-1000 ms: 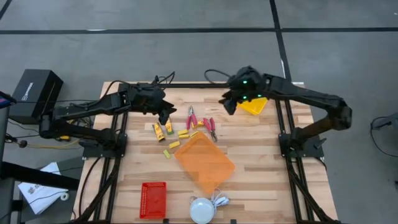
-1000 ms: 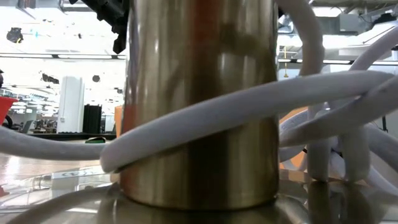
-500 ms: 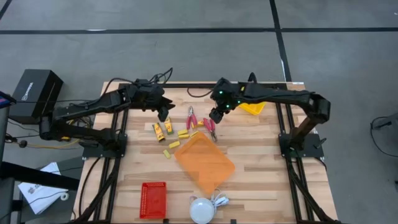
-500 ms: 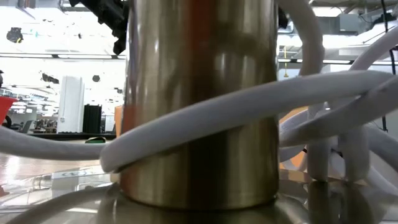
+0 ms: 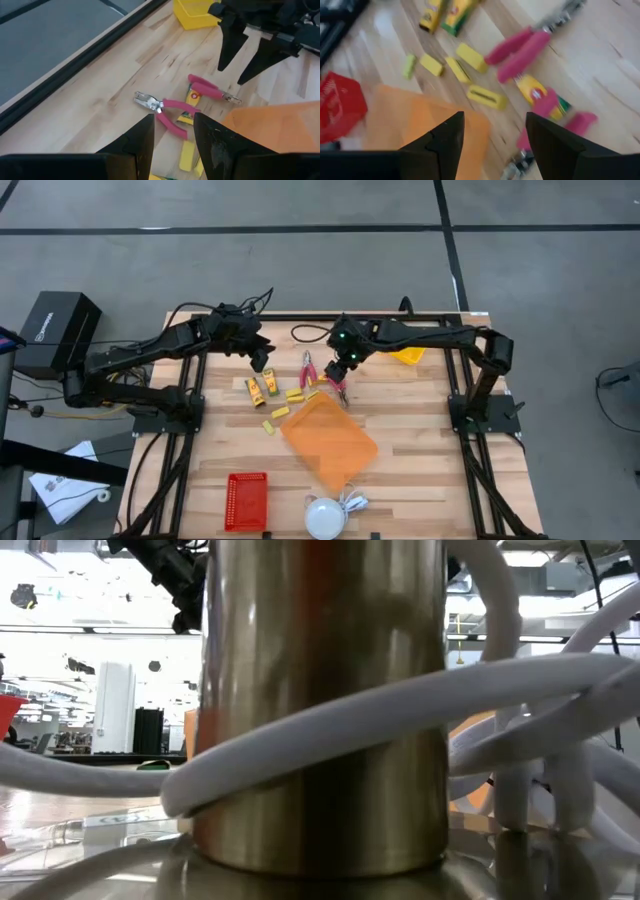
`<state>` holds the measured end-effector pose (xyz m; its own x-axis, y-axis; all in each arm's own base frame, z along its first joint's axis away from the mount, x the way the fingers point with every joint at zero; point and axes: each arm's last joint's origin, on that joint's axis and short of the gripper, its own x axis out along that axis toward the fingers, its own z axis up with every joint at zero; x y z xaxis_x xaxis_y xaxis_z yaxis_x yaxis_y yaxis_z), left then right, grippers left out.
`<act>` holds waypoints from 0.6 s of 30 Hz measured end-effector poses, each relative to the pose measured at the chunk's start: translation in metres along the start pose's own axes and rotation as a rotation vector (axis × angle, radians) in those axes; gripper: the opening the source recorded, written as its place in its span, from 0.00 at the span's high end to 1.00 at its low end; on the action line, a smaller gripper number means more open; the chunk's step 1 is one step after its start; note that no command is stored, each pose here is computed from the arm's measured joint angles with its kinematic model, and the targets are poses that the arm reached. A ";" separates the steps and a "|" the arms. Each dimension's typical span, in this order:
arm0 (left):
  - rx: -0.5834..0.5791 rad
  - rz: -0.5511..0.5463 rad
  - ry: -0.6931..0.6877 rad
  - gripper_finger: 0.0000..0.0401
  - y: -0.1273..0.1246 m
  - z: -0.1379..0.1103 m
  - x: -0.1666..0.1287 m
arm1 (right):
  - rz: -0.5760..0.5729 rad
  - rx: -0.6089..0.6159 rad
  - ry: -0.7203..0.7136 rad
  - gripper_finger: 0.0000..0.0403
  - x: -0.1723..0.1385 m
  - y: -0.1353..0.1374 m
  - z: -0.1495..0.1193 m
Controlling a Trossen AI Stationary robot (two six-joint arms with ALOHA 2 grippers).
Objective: Pick & Place School Supplies
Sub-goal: Put the pink puncher into the yellow bin
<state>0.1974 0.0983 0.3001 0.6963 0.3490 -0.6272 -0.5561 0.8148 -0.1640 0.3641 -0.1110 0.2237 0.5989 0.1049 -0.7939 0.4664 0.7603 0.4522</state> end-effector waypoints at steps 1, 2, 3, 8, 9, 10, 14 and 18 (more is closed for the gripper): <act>-0.001 0.002 0.003 0.67 0.000 0.000 0.000 | 0.001 0.010 0.003 0.49 0.004 0.000 0.000; -0.003 0.005 0.006 0.67 0.001 0.000 0.000 | -0.009 0.021 0.024 0.49 0.008 -0.002 -0.003; -0.004 0.006 0.006 0.67 0.001 -0.001 0.000 | -0.018 0.029 0.041 0.49 0.010 -0.004 -0.005; -0.017 0.011 0.048 0.67 0.004 -0.012 0.008 | -0.032 0.048 0.078 0.49 0.028 -0.009 -0.008; -0.027 0.007 0.059 0.67 0.004 -0.016 0.009 | -0.029 0.046 0.072 0.49 0.032 -0.010 -0.007; -0.034 0.004 0.071 0.67 0.005 -0.019 0.012 | -0.030 0.049 0.075 0.48 0.035 -0.011 -0.007; -0.062 -0.013 0.126 0.67 0.007 -0.033 0.018 | -0.033 0.059 0.073 0.48 0.035 -0.013 -0.006; -0.067 -0.020 0.151 0.67 0.008 -0.040 0.022 | -0.039 0.068 0.066 0.48 0.034 -0.017 -0.004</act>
<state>0.1902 0.0940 0.2542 0.6341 0.2555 -0.7298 -0.5756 0.7862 -0.2248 0.3738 -0.1176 0.1877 0.5359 0.1197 -0.8358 0.5329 0.7198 0.4448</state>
